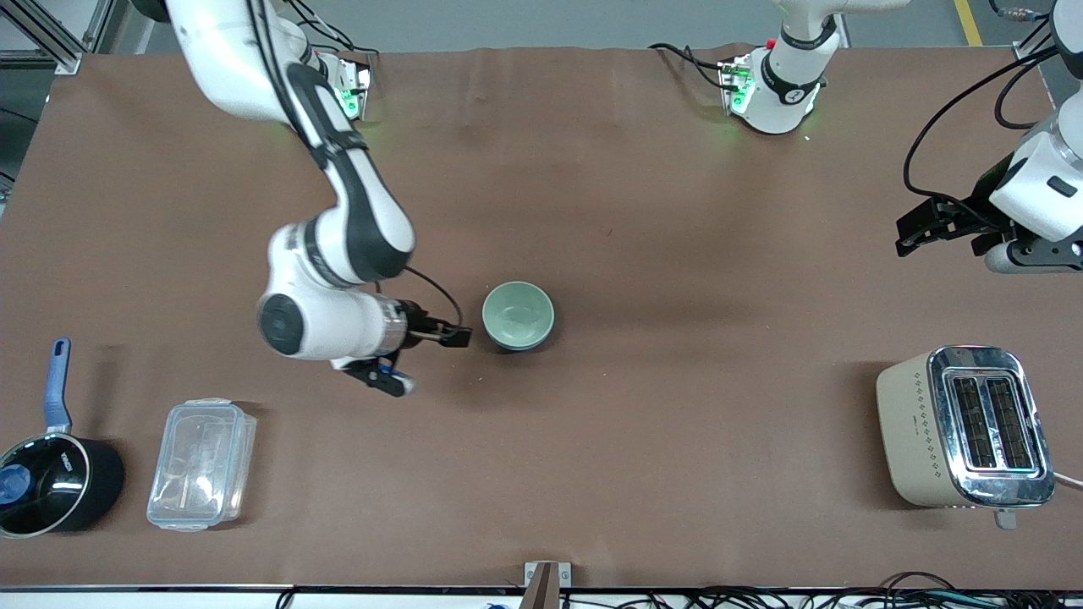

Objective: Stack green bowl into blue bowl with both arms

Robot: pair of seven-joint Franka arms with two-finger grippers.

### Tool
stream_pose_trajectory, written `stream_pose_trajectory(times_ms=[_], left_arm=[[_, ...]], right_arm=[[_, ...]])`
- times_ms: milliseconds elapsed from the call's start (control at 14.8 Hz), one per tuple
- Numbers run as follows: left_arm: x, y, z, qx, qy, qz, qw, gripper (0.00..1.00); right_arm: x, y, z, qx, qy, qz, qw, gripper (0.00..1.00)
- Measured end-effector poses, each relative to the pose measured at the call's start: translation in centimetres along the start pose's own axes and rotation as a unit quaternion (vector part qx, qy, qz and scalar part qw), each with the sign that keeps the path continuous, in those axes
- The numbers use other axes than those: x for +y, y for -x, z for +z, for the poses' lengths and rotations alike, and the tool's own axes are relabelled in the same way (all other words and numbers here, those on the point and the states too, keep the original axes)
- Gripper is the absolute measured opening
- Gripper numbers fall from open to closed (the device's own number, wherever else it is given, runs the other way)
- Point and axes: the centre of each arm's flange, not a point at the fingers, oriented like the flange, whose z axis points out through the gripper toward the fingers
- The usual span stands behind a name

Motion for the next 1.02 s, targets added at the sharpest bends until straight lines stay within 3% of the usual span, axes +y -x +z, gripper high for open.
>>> stream_pose_trajectory(times_ms=[135,271,609,1016], left_arm=[[0.0,0.0,-0.1,0.002,0.000,-0.004,1.000,1.00],[0.0,0.0,-0.4,0.006,0.001,-0.007,1.000,1.00],[0.2,0.5,-1.3,0.015,0.001,-0.009,1.000,1.00],[0.3,1.1,-2.6,0.027,0.002,-0.009,1.000,1.00]], right_arm=[[2.4,1.8,-5.1,0.025,0.075,-0.019,0.997,1.00],[3.6,3.9,-8.7,0.034,0.105,-0.025,0.994,1.00],[10.2,3.6,-15.4,0.047,0.084,0.011,0.995,1.00],[19.8,1.8,-20.5,0.060,0.067,-0.011,0.996,1.00]])
